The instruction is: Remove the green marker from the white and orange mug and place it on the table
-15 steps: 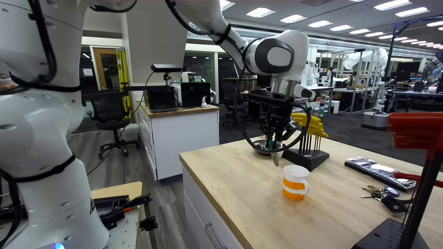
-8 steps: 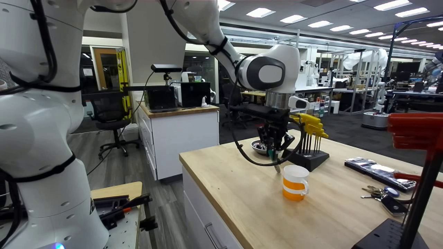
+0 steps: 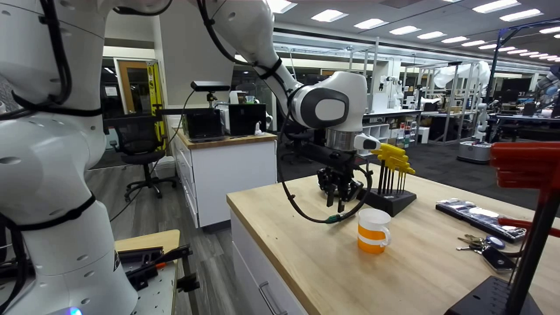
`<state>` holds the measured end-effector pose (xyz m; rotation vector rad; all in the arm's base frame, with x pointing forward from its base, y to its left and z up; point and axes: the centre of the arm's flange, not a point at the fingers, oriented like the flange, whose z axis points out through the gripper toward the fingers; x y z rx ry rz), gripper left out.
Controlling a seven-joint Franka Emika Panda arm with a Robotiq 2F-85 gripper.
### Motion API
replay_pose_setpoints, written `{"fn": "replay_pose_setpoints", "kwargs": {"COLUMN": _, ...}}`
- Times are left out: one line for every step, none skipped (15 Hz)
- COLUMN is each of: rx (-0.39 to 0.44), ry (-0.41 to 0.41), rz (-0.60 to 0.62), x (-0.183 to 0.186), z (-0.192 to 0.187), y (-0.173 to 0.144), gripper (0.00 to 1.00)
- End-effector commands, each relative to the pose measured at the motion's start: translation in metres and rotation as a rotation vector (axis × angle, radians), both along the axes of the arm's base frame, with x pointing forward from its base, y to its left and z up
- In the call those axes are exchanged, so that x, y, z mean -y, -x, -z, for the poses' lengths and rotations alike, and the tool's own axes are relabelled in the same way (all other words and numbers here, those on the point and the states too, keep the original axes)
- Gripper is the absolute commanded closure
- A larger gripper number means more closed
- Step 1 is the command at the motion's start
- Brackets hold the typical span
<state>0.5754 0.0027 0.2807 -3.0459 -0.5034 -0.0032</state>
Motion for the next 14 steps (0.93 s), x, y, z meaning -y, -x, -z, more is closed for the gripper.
{"fn": "replay_pose_setpoints", "kwargs": {"rx": 0.025, "ry": -0.015, "rz": -0.006, "x": -0.001, "z": -0.005, "y": 0.019, "gripper": 0.31}}
{"fn": "replay_pose_setpoints", "kwargs": {"rx": 0.025, "ry": -0.015, "rz": -0.006, "x": 0.0, "z": -0.005, "y": 0.019, "gripper": 0.26}}
{"fn": "replay_pose_setpoints", "kwargs": {"rx": 0.024, "ry": -0.016, "rz": -0.007, "x": 0.001, "z": -0.005, "y": 0.02, "gripper": 0.19}}
{"fn": "replay_pose_setpoints", "kwargs": {"rx": 0.023, "ry": -0.016, "rz": -0.009, "x": 0.002, "z": -0.006, "y": 0.02, "gripper": 0.12}}
{"fn": "replay_pose_setpoints", "kwargs": {"rx": 0.022, "ry": -0.016, "rz": -0.01, "x": 0.003, "z": -0.006, "y": 0.02, "gripper": 0.05}}
{"fn": "replay_pose_setpoints", "kwargs": {"rx": 0.021, "ry": -0.017, "rz": -0.014, "x": 0.003, "z": -0.006, "y": 0.019, "gripper": 0.02}}
{"fn": "replay_pose_setpoints", "kwargs": {"rx": 0.014, "ry": -0.014, "rz": -0.018, "x": 0.003, "z": -0.007, "y": 0.019, "gripper": 0.0}}
{"fn": "replay_pose_setpoints", "kwargs": {"rx": 0.007, "ry": -0.016, "rz": -0.016, "x": 0.002, "z": -0.007, "y": 0.018, "gripper": 0.0}}
{"fn": "replay_pose_setpoints", "kwargs": {"rx": -0.003, "ry": -0.002, "rz": -0.01, "x": 0.0, "z": 0.002, "y": 0.007, "gripper": 0.04}}
{"fn": "replay_pose_setpoints", "kwargs": {"rx": -0.003, "ry": -0.002, "rz": -0.011, "x": 0.0, "z": 0.002, "y": 0.007, "gripper": 0.0}}
{"fn": "replay_pose_setpoints", "kwargs": {"rx": -0.003, "ry": -0.002, "rz": -0.011, "x": 0.0, "z": 0.002, "y": 0.007, "gripper": 0.0}}
{"fn": "replay_pose_setpoints", "kwargs": {"rx": -0.003, "ry": -0.002, "rz": -0.011, "x": 0.0, "z": 0.002, "y": 0.007, "gripper": 0.0}}
{"fn": "replay_pose_setpoints", "kwargs": {"rx": -0.003, "ry": -0.002, "rz": -0.011, "x": 0.0, "z": 0.002, "y": 0.007, "gripper": 0.0}}
{"fn": "replay_pose_setpoints", "kwargs": {"rx": -0.003, "ry": -0.002, "rz": -0.011, "x": 0.0, "z": 0.002, "y": 0.007, "gripper": 0.0}}
